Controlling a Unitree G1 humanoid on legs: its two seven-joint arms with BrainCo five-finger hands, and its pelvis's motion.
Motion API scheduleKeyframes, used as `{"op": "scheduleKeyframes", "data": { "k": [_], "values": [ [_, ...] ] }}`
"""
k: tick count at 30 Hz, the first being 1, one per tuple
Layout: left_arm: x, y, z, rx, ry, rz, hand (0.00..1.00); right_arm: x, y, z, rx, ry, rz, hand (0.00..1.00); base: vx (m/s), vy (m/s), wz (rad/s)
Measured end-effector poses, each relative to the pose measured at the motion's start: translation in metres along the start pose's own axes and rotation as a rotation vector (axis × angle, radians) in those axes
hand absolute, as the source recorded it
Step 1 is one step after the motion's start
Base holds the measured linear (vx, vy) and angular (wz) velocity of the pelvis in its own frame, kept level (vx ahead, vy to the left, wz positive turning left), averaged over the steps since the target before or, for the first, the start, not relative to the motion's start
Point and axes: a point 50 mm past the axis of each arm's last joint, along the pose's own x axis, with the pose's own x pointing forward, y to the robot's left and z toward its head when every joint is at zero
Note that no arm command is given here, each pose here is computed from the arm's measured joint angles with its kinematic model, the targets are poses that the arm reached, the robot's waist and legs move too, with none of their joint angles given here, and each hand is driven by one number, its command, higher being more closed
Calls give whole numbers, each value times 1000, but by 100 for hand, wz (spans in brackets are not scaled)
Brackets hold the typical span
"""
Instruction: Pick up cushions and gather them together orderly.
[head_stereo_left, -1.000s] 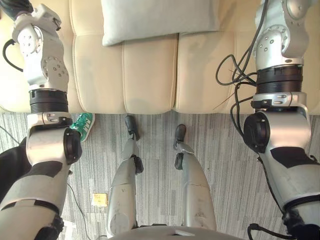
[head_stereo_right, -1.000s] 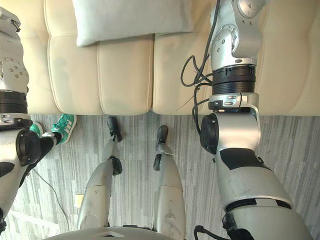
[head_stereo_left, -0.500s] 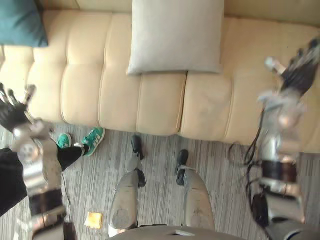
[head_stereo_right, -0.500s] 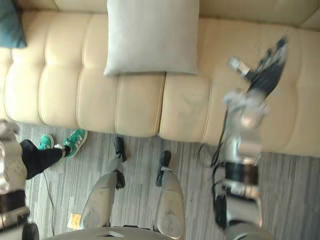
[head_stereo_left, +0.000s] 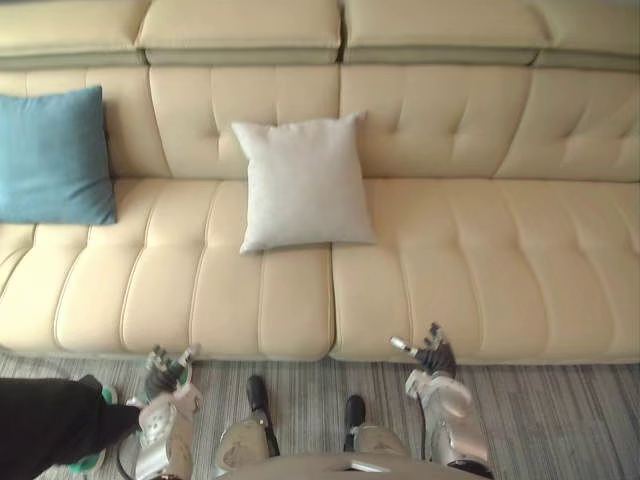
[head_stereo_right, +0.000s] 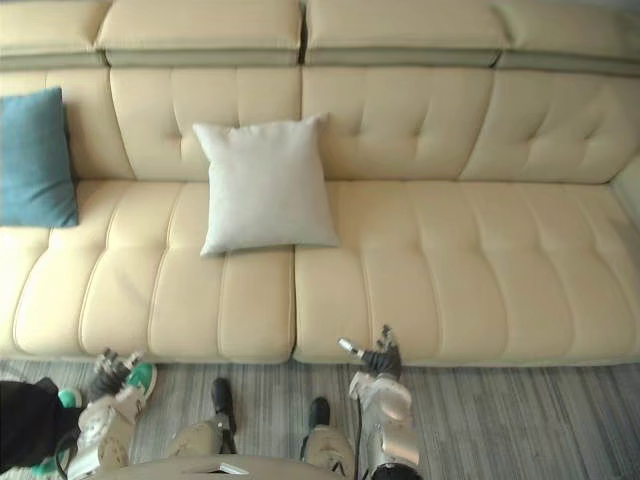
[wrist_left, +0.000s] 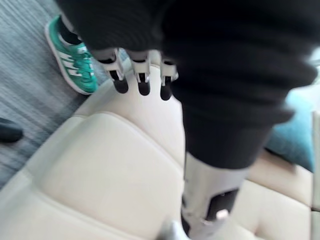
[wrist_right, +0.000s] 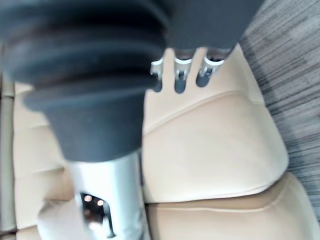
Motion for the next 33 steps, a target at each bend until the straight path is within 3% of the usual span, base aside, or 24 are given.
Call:
{"op": "scheduleKeyframes", "data": {
  "k": [5, 11, 29, 33],
  "values": [
    [-12, 18, -64, 149, 276, 64, 0, -7, -12, -53, -75, 230, -39, 0, 31, 12, -16],
    [-12, 30, -72, 234, 340, 102, 0, -23, -26, -93, -94, 434, -99, 0, 19, 22, -20],
    [-10, 21, -71, 261, 333, 79, 0, -17, -19, -85, -150, 397, -46, 0, -2, 15, -16],
    [-4, 36, -59, 305, 305, 102, 0, -22, -13, -95, -150, 446, -32, 0, 12, -85, 38]
  ]
}}
